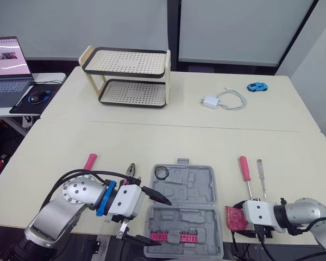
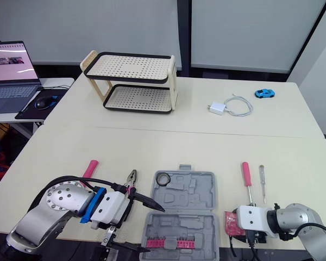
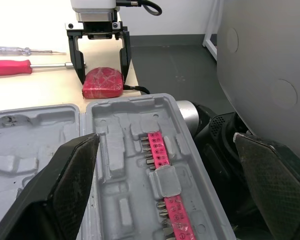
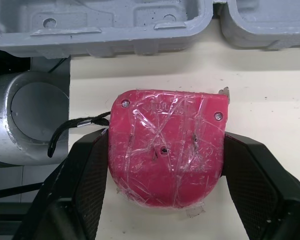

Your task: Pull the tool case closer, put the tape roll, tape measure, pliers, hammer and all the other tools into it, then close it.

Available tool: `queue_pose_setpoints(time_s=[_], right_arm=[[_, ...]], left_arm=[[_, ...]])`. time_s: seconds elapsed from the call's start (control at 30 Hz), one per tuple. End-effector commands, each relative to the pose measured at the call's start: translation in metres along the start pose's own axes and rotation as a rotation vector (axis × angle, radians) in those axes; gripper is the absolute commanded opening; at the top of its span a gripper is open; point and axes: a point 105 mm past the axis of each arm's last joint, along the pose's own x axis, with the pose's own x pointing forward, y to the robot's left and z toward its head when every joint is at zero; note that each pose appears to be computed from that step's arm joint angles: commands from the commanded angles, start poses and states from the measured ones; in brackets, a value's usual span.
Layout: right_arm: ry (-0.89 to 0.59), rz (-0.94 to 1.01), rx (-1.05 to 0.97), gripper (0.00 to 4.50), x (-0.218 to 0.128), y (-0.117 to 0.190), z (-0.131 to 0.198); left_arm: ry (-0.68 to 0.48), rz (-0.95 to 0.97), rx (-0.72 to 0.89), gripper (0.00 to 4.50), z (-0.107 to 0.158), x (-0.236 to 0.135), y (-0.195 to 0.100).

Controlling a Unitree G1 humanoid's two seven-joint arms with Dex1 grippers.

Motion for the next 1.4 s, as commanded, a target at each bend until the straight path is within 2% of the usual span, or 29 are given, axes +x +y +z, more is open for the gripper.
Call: queue_pose_setpoints(time_s=[0.03,0.3,0.5,0.73,1.03,1.4], right_arm=[[-0.005,-0.037,-0.029,3.08,-0.013,-0.009,0.010],[0.072,-0.030,-0.080,3.08,-0.057,-0.036,0.056],[0.135,-0.049,-0.100,3.08,-0.062,-0.067,0.084],[0.162,0.003,-0.122,3.08,-0.037,-0.094,0.115],[0.231,0.060,-0.149,3.08,0.008,-0.102,0.108],[0.254,0.049,-0.143,3.08,0.031,-0.113,0.108]], left_arm=[[-0.001,0.020,-0.004,4.50,-0.003,-0.003,0.002],[0.053,0.185,-0.089,4.50,-0.008,-0.035,0.025],[0.100,0.324,-0.114,4.50,-0.012,-0.050,0.045],[0.101,0.333,-0.083,4.50,-0.009,-0.049,0.052],[0.118,0.321,-0.045,4.50,-0.016,-0.042,0.052],[0.115,0.309,-0.023,4.50,-0.018,-0.032,0.053]])
